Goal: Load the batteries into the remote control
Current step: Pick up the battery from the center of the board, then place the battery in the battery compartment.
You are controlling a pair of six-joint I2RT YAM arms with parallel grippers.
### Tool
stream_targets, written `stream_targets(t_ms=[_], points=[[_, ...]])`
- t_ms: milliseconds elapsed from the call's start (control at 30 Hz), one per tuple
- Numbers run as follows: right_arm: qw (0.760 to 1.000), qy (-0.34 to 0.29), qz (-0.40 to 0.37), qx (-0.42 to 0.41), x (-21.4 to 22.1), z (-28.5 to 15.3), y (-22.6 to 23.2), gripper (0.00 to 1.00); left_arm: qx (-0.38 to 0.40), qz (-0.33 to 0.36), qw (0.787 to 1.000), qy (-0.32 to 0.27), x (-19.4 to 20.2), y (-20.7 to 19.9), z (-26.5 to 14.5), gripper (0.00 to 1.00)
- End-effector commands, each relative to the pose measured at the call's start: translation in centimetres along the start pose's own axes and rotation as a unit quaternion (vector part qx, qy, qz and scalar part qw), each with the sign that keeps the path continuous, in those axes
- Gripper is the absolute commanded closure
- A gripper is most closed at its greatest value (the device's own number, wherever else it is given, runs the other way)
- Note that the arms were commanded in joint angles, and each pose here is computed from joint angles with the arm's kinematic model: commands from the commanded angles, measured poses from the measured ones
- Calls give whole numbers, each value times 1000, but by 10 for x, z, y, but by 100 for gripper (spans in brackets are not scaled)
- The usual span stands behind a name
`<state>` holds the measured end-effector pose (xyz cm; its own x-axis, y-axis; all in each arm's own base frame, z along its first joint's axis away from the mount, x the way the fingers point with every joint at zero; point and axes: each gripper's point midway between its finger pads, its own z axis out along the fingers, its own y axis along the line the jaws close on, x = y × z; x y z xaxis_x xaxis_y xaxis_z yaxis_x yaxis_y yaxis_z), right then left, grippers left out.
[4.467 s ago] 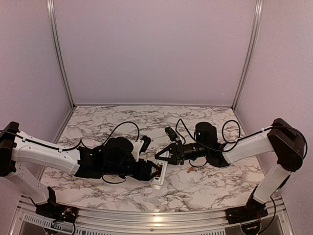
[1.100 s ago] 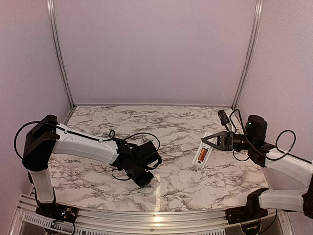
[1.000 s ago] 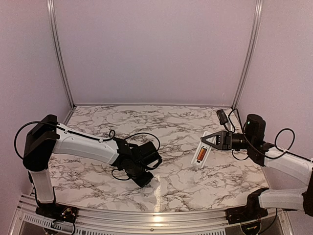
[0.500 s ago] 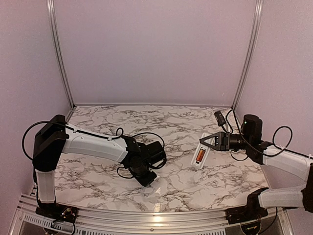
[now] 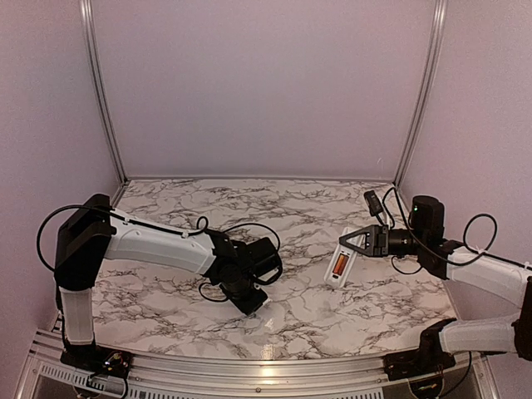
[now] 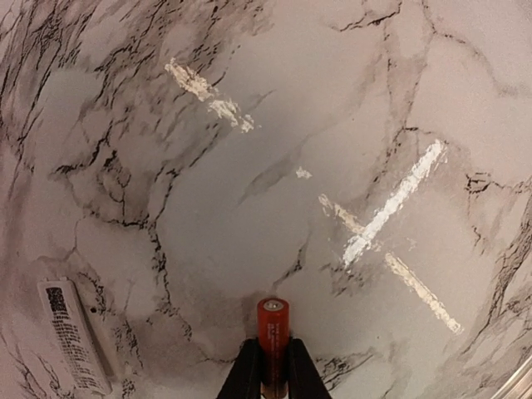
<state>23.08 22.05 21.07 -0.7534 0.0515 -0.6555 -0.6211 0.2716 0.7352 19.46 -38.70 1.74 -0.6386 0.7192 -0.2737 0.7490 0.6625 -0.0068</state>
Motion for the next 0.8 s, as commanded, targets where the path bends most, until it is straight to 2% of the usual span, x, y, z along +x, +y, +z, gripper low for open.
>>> stream_targets(t_ms=[0,67,167,267,367,433,533,667,767], points=[[1000,-11,-12,-3,-14,6,9,100,24,-36,996,-73,-22,12,-35,100],[1000,-12,-14,2,-15,12,10,100,28,-50,991,-125,-33,21,-59,100],[1000,-13,-7,3,-16,26,11,100,41,-65,970,-232,-53,25,-110,100],[1000,-21,3,-8,-20,41,17,100,81,-83,935,-335,-66,22,-163,100],[1000,-22,17,-12,-21,56,21,100,107,-81,907,-400,-72,16,-199,100],[999,-20,28,-16,-19,66,24,100,118,-68,898,-418,-75,4,-211,100],[999,-11,44,-27,-14,82,30,100,125,-61,899,-415,-80,-12,-208,100],[998,-7,51,-22,-12,94,32,100,143,-57,888,-434,-88,-34,-210,100],[998,-4,60,-23,-11,101,32,100,145,-54,887,-434,-93,-44,-208,100]])
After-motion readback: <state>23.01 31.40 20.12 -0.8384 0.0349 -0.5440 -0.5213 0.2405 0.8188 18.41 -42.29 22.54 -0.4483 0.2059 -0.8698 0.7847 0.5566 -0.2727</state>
